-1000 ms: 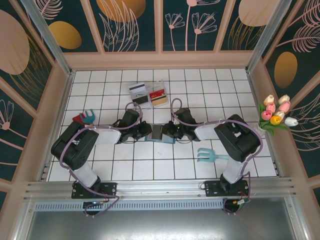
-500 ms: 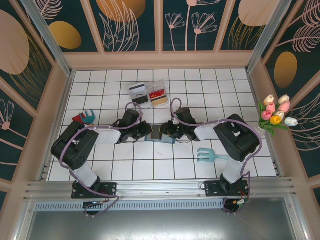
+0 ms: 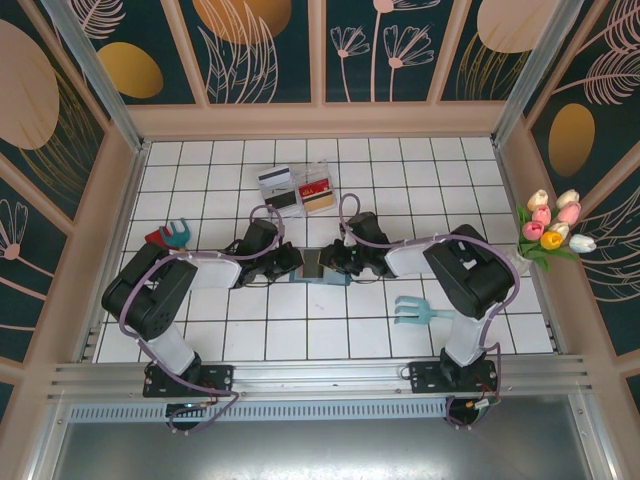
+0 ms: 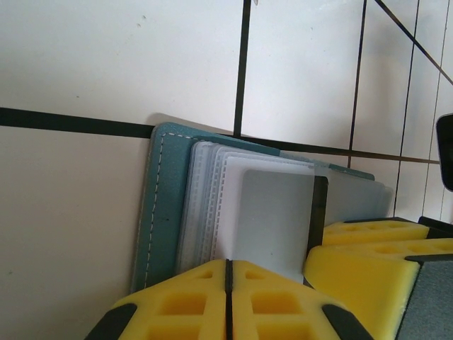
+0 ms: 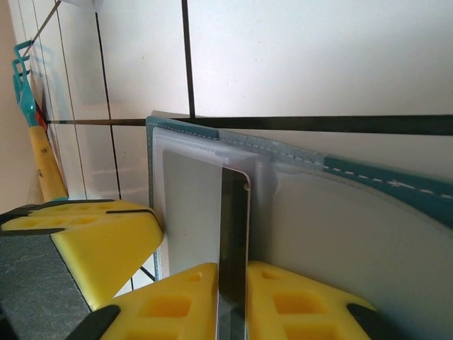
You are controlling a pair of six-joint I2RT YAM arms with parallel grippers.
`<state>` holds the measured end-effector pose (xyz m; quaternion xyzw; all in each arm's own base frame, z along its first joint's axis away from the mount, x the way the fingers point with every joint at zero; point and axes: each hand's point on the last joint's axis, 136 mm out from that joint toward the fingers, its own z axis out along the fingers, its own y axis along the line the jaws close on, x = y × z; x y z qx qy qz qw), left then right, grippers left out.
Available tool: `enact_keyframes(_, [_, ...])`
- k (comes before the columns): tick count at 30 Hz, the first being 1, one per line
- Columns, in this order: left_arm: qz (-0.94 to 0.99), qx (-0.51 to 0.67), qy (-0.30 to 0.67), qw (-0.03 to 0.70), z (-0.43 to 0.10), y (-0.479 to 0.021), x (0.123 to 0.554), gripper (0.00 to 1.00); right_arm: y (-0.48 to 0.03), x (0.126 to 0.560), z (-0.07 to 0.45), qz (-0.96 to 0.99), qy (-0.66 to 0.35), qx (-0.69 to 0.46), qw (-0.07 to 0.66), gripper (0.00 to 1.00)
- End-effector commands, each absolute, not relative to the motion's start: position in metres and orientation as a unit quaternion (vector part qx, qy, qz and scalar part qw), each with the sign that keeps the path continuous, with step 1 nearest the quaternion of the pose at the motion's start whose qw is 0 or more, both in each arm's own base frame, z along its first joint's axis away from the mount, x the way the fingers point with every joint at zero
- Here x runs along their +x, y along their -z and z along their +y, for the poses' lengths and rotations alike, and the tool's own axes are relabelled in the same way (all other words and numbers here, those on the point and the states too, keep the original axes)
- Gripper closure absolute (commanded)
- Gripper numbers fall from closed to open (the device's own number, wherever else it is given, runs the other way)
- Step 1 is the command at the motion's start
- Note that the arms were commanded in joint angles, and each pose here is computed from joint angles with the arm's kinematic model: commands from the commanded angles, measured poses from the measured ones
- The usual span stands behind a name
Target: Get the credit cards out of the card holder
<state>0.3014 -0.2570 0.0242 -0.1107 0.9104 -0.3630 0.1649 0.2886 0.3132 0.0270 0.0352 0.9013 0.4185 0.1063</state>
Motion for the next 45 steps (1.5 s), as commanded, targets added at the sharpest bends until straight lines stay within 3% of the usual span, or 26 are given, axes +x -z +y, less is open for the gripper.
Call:
enact_keyframes(1, [0.921, -0.129, 0.336, 0.148, -0.245, -0.007, 0.290, 0.91, -0.010, 0.281, 0.296, 0.912, -0.395, 0.056, 0.094, 0.83])
enact_keyframes(16, [0.915, -0.127, 0.349, 0.160, -0.247, -0.019, 0.293, 0.90, -0.046, 0.286, 0.272, 0.899, -0.413, 0.056, 0.137, 0.99])
enact_keyframes(29, [0.863, -0.087, 0.446, 0.222, -0.256, -0.097, 0.314, 0.73, -0.130, 0.299, 0.266, 0.848, -0.487, 0.056, 0.201, 1.00])
enact_keyframes(37, [0.818, -0.106, 0.493, 0.276, -0.249, -0.128, 0.323, 0.45, -0.173, 0.319, 0.277, 0.814, -0.530, 0.069, 0.227, 1.00])
enact_keyframes(42, [0.791, -0.120, 0.525, 0.289, -0.243, -0.136, 0.326, 0.19, -0.187, 0.329, 0.281, 0.801, -0.545, 0.078, 0.235, 1.00])
enact_keyframes(45, [0.782, -0.124, 0.533, 0.298, -0.237, -0.140, 0.329, 0.08, -0.192, 0.333, 0.283, 0.795, -0.553, 0.083, 0.235, 1.00])
